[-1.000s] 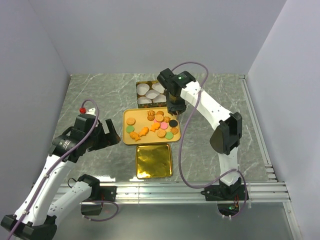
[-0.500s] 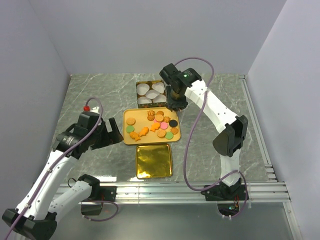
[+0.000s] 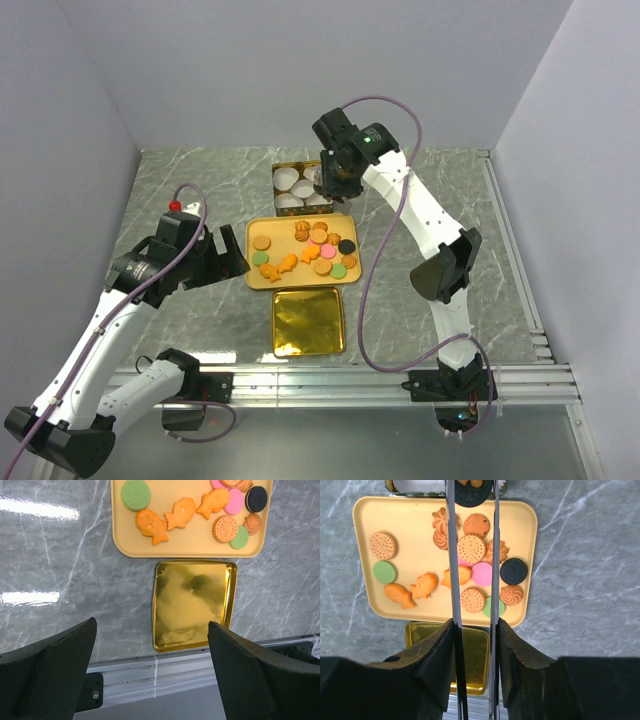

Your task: Pack the cookies

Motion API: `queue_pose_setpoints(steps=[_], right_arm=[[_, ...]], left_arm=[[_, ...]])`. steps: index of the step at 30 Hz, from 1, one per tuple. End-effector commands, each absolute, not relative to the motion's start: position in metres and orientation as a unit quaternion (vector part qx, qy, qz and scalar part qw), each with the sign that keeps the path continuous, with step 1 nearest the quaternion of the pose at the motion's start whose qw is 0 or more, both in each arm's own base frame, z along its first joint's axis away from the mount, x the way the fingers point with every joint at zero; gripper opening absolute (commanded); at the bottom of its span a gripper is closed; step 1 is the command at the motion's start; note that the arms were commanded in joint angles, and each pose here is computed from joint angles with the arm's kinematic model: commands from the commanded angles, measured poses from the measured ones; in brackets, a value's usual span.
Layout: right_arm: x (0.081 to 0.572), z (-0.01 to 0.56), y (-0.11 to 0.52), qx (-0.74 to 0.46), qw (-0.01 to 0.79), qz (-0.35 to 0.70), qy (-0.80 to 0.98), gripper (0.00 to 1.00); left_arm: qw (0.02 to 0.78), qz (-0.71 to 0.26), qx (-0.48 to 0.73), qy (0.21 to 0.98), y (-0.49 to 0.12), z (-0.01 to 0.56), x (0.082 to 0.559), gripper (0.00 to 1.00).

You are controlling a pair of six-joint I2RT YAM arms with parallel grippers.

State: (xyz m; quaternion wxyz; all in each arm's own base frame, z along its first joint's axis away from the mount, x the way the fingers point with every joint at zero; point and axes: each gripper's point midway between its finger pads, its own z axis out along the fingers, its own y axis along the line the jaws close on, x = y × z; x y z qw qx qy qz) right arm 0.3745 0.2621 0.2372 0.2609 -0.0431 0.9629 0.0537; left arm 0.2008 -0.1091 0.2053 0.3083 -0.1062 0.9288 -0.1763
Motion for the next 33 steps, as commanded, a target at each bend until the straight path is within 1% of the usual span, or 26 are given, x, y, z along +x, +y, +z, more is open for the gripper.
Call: queue_pose_setpoints(steps=[1,15,26,33], right_arm=[[0.381,0.237,0.265,-0.055,0.267,0.052,0.961,0.24],[0.444,0.225,0.281,-0.037,0.334,0.072,0.939,0.24],[0.489,0.236,0.286,-0.016,0.401,0.088,0.912,0.23],[0.502,0.218,0.294,-0.026,0.404,0.085,0.911,0.24]], left_arm=[[0.332,-0.177,-0.093,0.922,-0.109,0.224,0.206,0.99],[0.357,-0.124,-0.096,0.921,-0.09,0.232,0.212,0.99],[0.366,-0.089,-0.101,0.921,-0.078,0.233,0.217,0.99],[0.364,-0.07,-0.109,0.923,-0.072,0.231,0.219,0.99]])
